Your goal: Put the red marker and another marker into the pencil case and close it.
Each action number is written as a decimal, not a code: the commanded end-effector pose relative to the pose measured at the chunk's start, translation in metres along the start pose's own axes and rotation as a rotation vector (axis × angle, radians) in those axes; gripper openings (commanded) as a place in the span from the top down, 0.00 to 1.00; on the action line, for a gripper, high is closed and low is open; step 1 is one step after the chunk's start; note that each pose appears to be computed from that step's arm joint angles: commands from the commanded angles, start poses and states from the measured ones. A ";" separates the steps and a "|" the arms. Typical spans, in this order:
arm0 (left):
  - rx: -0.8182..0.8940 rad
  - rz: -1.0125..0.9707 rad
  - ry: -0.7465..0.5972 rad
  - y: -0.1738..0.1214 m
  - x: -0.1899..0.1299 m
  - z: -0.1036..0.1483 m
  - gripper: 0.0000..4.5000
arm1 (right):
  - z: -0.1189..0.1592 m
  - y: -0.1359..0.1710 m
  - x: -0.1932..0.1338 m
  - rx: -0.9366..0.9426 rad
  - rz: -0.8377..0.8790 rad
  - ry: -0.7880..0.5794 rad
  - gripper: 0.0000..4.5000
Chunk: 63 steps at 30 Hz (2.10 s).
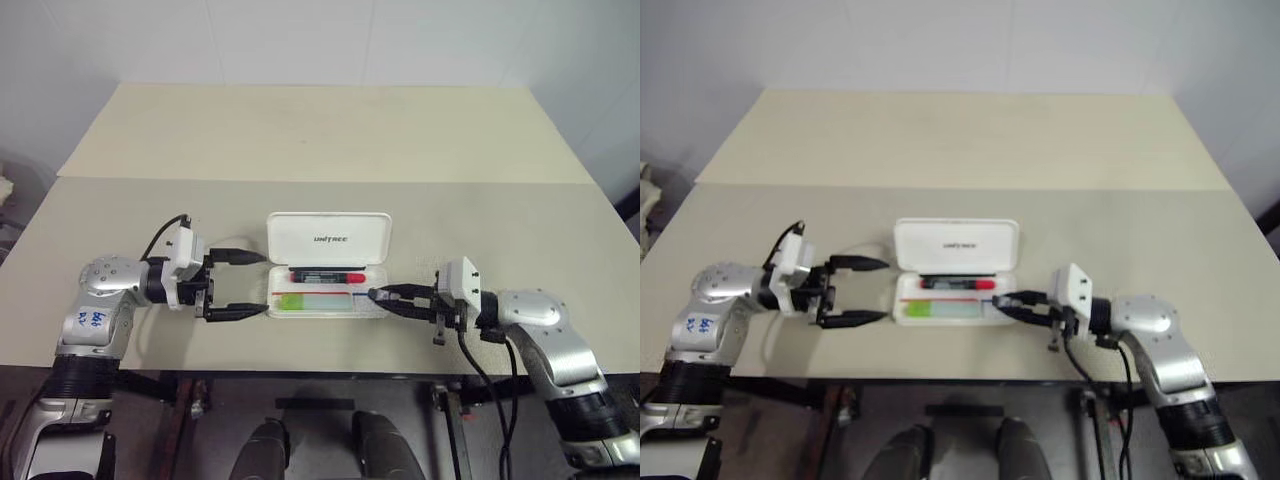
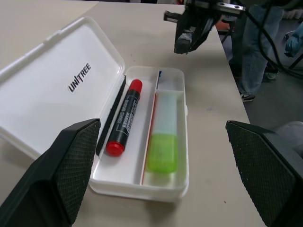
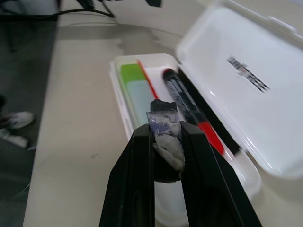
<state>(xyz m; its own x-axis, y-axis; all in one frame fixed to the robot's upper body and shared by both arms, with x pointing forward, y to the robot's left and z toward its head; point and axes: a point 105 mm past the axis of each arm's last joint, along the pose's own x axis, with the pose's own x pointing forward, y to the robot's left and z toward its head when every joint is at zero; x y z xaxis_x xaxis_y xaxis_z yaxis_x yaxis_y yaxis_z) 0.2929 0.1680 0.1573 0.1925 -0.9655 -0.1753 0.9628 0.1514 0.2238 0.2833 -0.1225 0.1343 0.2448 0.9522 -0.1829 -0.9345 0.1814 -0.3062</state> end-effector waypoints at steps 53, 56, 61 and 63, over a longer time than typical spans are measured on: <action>0.010 0.135 -0.047 0.015 -0.014 -0.018 0.76 | 0.025 -0.029 -0.068 -0.113 -0.268 -0.001 0.00; 0.018 0.155 -0.047 0.018 -0.015 -0.020 0.98 | 0.026 -0.030 -0.066 -0.117 -0.267 -0.003 0.00; 0.009 0.256 -0.053 0.024 -0.019 -0.024 0.99 | 0.026 -0.032 -0.063 -0.124 -0.267 -0.003 0.00; -0.012 0.362 -0.077 0.033 -0.022 -0.026 0.99 | 0.026 -0.034 -0.063 -0.125 -0.270 -0.003 0.00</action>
<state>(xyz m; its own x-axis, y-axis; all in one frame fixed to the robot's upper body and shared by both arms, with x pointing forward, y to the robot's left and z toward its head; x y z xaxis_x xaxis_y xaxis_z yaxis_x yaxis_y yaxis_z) 0.3203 0.1900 0.1418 0.4294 -0.9021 -0.0435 0.8803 0.4073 0.2434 0.2928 -0.1841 0.1712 0.4821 0.8711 -0.0935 -0.8109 0.4033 -0.4240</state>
